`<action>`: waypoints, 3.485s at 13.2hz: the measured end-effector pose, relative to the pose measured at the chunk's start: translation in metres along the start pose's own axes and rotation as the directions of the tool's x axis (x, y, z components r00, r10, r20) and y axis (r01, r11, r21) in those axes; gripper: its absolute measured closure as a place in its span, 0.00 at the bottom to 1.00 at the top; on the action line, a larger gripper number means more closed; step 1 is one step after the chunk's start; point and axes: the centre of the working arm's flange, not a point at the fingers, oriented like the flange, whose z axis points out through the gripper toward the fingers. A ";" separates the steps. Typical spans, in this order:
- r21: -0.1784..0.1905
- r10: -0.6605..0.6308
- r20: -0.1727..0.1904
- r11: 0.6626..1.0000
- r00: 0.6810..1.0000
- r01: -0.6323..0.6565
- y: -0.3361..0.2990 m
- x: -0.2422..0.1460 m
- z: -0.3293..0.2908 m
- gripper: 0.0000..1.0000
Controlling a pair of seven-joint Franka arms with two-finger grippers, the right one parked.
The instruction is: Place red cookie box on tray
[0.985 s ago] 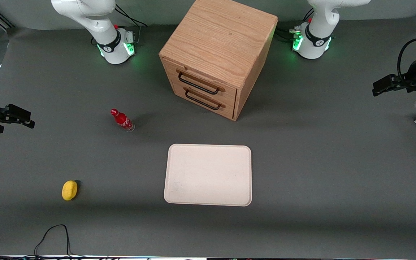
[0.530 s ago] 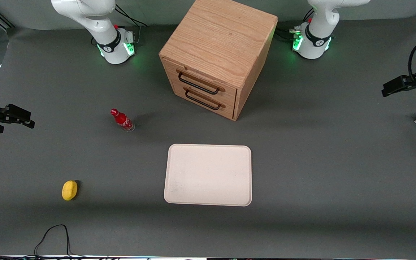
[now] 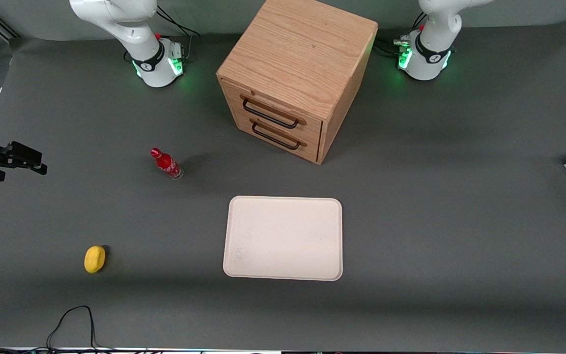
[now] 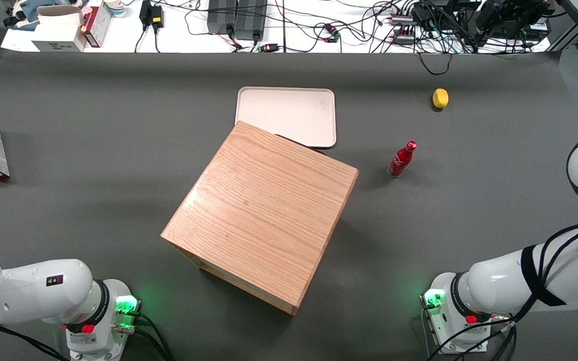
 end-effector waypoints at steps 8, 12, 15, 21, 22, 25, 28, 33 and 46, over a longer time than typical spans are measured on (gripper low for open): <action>-0.019 -0.194 0.028 0.981 0.981 0.194 -0.220 0.028 0.093 0.00; -0.022 -0.204 0.030 0.979 0.978 0.205 -0.278 0.038 0.152 0.00; -0.021 -0.213 0.021 0.977 0.977 0.213 -0.295 0.057 0.205 0.00; -0.063 -0.229 -0.029 0.972 0.973 0.227 -0.273 0.099 0.306 0.00; -0.067 -0.226 -0.038 0.972 0.973 0.223 -0.268 0.104 0.317 0.00; -0.072 -0.218 -0.062 0.974 0.974 0.213 -0.254 0.119 0.346 0.00; -0.085 -0.221 -0.080 0.973 0.972 0.214 -0.246 0.129 0.374 0.00; -0.089 -0.228 -0.090 0.971 0.969 0.220 -0.243 0.133 0.384 0.00; -0.109 -0.263 -0.098 0.962 0.960 0.252 -0.232 0.139 0.382 0.78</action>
